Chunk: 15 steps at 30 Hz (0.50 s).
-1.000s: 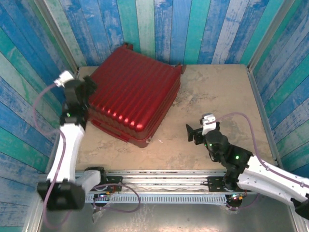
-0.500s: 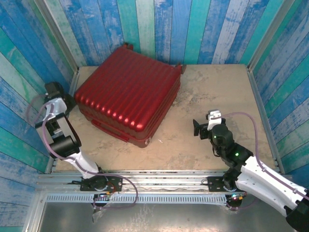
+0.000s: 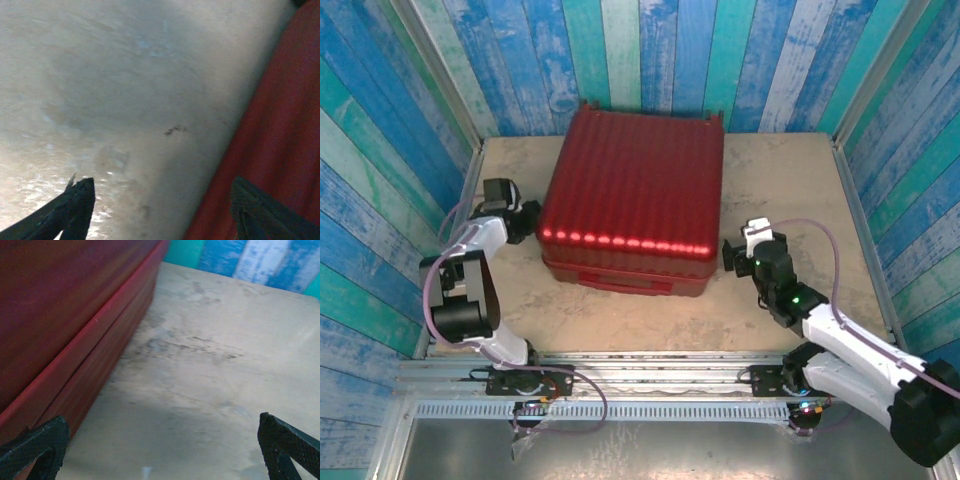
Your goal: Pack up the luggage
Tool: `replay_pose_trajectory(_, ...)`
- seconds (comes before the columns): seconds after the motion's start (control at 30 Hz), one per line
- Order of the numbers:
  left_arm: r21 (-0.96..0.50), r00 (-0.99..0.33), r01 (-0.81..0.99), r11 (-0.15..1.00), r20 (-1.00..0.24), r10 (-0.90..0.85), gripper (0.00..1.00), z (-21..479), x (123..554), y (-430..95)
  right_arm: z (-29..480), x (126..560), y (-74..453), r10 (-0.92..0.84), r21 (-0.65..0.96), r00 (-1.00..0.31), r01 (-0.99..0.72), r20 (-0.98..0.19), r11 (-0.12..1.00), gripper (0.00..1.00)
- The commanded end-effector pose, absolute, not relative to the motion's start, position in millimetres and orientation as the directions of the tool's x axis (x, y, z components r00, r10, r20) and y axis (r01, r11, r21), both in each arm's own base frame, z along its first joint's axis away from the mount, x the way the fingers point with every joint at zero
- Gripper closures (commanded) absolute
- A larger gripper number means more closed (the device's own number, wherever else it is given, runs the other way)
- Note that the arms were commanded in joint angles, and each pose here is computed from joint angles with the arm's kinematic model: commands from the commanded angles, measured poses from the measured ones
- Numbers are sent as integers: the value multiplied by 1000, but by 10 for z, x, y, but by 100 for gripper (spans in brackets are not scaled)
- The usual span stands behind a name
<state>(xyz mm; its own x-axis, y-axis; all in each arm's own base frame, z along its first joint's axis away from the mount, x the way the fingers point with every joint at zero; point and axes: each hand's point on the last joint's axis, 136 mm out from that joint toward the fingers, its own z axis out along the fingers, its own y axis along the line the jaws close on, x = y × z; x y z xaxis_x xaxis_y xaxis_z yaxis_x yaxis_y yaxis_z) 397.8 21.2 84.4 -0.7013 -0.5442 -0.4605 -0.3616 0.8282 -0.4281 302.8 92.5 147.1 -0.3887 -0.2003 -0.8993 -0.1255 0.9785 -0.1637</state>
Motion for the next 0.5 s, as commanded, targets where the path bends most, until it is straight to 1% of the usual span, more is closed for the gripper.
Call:
replay_pose_trajectory(0.0,-381,-522,-279,882,-710,-472,20,1434,4120,425,1639,3249,733,-259,-255,-346,-57,-902,965,0)
replay_pose_trajectory(0.07,-320,-372,-229,919,-844,-387,19,1618,4041,521,1591,3342,619,-267,-275,-350,-29,-898,961,0)
replay_pose_trajectory(0.1,-294,-264,-196,935,-903,-339,18,1730,3966,540,1555,3395,541,-250,-264,-351,-8,-903,965,0)
replay_pose_trajectory(0.13,-274,-131,-147,950,-947,-293,14,1933,3861,521,1507,3442,444,-215,-235,-348,18,-913,972,0)
replay_pose_trajectory(0.2,-209,39,-70,975,-978,-207,7,2117,3641,435,1352,3512,260,-128,-157,-372,47,-919,987,0)
replay_pose_trajectory(0.23,-172,59,-59,983,-984,-168,7,2130,3603,413,1256,3546,174,-90,-122,-388,58,-917,991,0)
replay_pose_trajectory(0.3,-157,-22,-97,983,-987,-160,7,1961,3656,465,1153,3635,26,-39,-90,-398,111,-916,990,0)
replay_pose_trajectory(0.33,-151,-63,-103,983,-985,-158,7,1846,3673,470,1125,3679,47,-66,-114,-439,83,-896,990,0)
replay_pose_trajectory(0.37,-155,-78,-103,983,-983,-163,6,1755,3661,460,1154,3741,108,-101,-131,-429,42,-898,991,0)
replay_pose_trajectory(0.4,-165,-80,-115,980,-981,-175,7,1658,3633,473,1155,3790,145,-117,-136,-411,19,-904,990,0)
replay_pose_trajectory(0.43,-178,-83,-124,976,-978,-189,7,1534,3592,479,1143,3834,172,-130,-144,-421,1,-898,990,0)
replay_pose_trajectory(0.47,-194,-45,-127,973,-979,-201,7,1553,3563,489,1156,3878,180,-131,-142,-410,-3,-903,990,0)
